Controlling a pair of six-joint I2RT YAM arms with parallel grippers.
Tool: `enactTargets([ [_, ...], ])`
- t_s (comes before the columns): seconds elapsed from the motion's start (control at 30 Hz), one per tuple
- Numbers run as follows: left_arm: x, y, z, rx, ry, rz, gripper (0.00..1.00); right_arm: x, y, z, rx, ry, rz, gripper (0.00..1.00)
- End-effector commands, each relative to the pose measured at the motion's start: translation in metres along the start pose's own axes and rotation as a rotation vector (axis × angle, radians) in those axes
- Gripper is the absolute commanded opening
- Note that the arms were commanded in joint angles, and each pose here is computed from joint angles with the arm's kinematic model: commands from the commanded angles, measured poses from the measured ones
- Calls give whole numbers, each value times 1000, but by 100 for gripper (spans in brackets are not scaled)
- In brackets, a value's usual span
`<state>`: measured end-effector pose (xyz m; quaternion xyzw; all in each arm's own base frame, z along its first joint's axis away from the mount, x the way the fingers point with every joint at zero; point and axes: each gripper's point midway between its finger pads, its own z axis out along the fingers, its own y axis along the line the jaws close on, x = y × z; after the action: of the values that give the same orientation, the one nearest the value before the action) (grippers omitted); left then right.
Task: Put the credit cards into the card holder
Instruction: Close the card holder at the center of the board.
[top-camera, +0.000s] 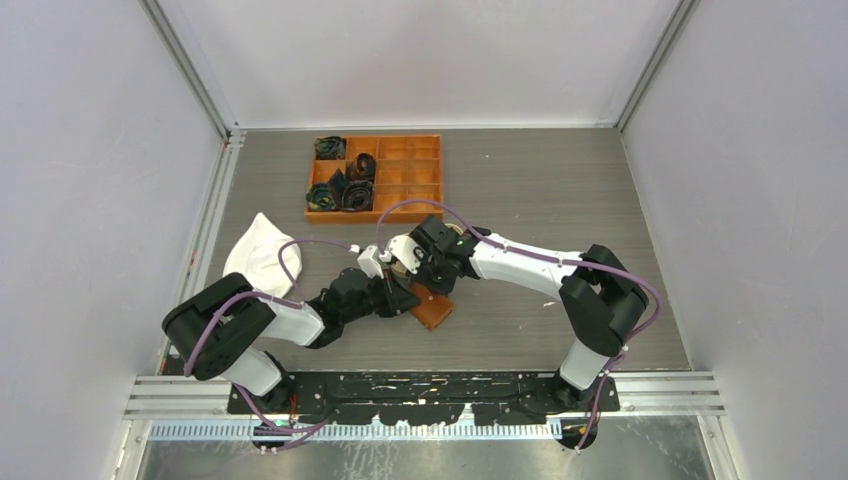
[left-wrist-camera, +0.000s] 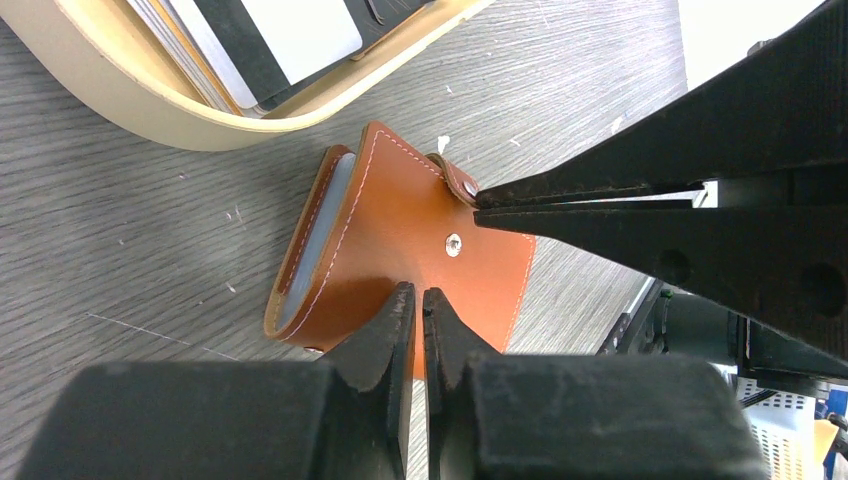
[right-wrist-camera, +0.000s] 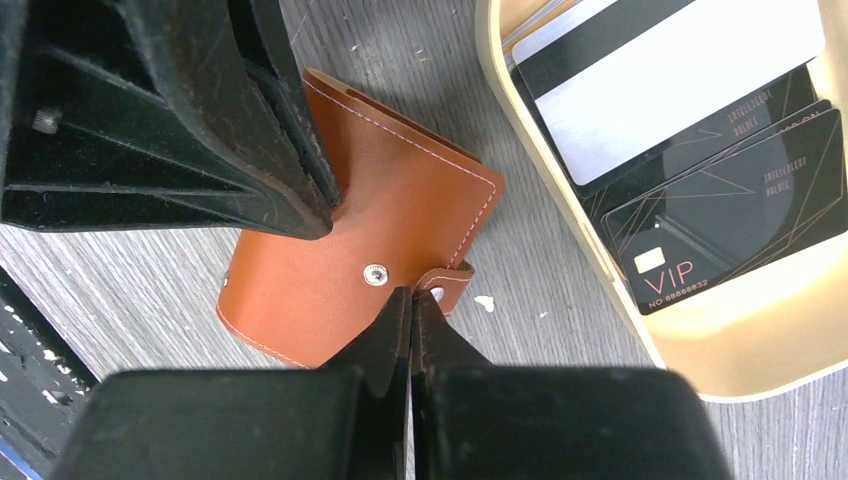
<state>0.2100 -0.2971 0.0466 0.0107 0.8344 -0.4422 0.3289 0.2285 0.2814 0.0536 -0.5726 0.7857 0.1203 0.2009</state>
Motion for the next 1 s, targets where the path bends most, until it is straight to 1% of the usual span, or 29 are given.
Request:
enactTargets([
  [0.0, -1, 0, -1, 10, -8, 6, 8, -22, -7, -9, 26, -55, -7, 1],
  [0.27, -1, 0, -1, 10, -6, 5, 8, -32, 0, -17, -33, -108, 45, 1],
  [0.5, 0, 0, 0, 10, -3, 3, 7, -23, 14, -9, -99, -64, 19, 1],
  [0.67, 0, 0, 0, 13, -4, 3, 7, -21, 18, -5, -86, -35, -13, 1],
  [0.77, 0, -1, -1, 14, -4, 3, 7, -25, 9, -9, -44, -43, -17, 1],
  [0.8, 0, -1, -1, 15, -5, 3, 7, -27, 6, -14, -36, -57, -19, 3],
  [0.93, -2, -3, -2, 19, -8, 3, 7, -33, 7, -34, -25, -115, -50, 22],
  [0.97, -1, -2, -1, 18, -6, 2, 7, -33, 8, -36, -25, -123, -53, 24],
])
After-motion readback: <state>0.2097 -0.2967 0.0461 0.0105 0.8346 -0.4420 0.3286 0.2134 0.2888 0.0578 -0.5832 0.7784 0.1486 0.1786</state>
